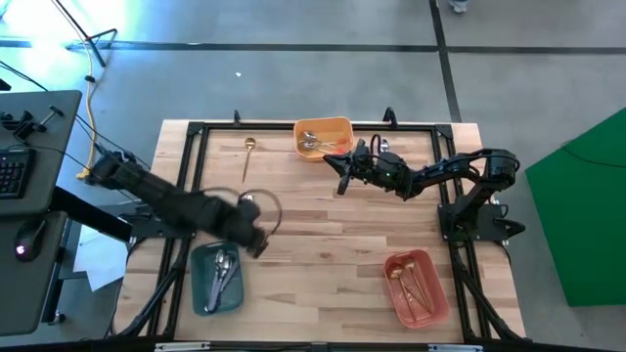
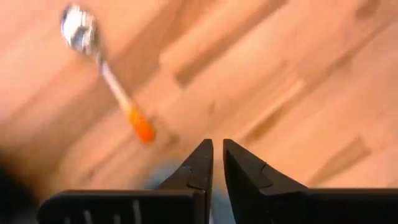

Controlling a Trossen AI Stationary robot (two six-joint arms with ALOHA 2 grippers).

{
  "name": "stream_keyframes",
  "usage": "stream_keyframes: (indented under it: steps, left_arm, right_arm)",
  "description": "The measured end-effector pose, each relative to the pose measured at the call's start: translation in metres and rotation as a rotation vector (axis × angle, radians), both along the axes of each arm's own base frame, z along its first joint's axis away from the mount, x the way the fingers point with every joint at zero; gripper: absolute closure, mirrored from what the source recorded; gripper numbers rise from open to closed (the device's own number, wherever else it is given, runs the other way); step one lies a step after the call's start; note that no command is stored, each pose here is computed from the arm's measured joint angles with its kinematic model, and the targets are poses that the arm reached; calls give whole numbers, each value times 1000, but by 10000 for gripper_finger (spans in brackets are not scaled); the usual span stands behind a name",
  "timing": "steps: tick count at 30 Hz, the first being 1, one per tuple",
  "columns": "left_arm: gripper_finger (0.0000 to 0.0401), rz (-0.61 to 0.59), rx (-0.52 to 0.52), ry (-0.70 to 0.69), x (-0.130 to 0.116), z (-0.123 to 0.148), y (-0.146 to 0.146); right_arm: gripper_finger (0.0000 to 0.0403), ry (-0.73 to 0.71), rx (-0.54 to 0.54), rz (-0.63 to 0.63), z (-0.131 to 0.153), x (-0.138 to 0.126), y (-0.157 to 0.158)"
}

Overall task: Sort silverware by color (type)
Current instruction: Put the orange spoon into the yellow bin

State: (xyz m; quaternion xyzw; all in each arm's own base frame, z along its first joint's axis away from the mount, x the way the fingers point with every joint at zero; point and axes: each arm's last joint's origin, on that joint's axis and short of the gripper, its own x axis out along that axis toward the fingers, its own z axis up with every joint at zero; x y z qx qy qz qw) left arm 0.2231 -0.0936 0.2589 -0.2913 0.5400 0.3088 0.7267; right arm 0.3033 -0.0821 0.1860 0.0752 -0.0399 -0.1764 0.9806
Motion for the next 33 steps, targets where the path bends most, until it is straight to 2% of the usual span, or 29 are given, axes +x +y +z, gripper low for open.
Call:
stream_keyframes:
  steps: [4, 8, 14, 24, 30, 33]
  left_arm:
    - [362, -60, 40, -22, 16, -10, 33]
    - [334, -86, 63, -33, 22, -30, 60]
    - [284, -65, 36, 37, 13, -59, 87]
    - [217, 25, -97, 116, -3, -79, 95]
    - [213, 102, -88, 198, -21, -102, 100]
    - [221, 116, -68, 195, -27, -114, 103]
  right_arm:
    - [403, 4, 1, 0, 0, 0, 0]
    - [403, 6, 1, 0, -1, 0, 0]
    - [403, 86, 22, -2, -9, 0, 0]
    - [403, 200, 43, -78, -20, 0, 6]
    - [403, 208, 39, -80, -20, 0, 7]
    - [403, 212, 40, -80, -21, 0, 7]
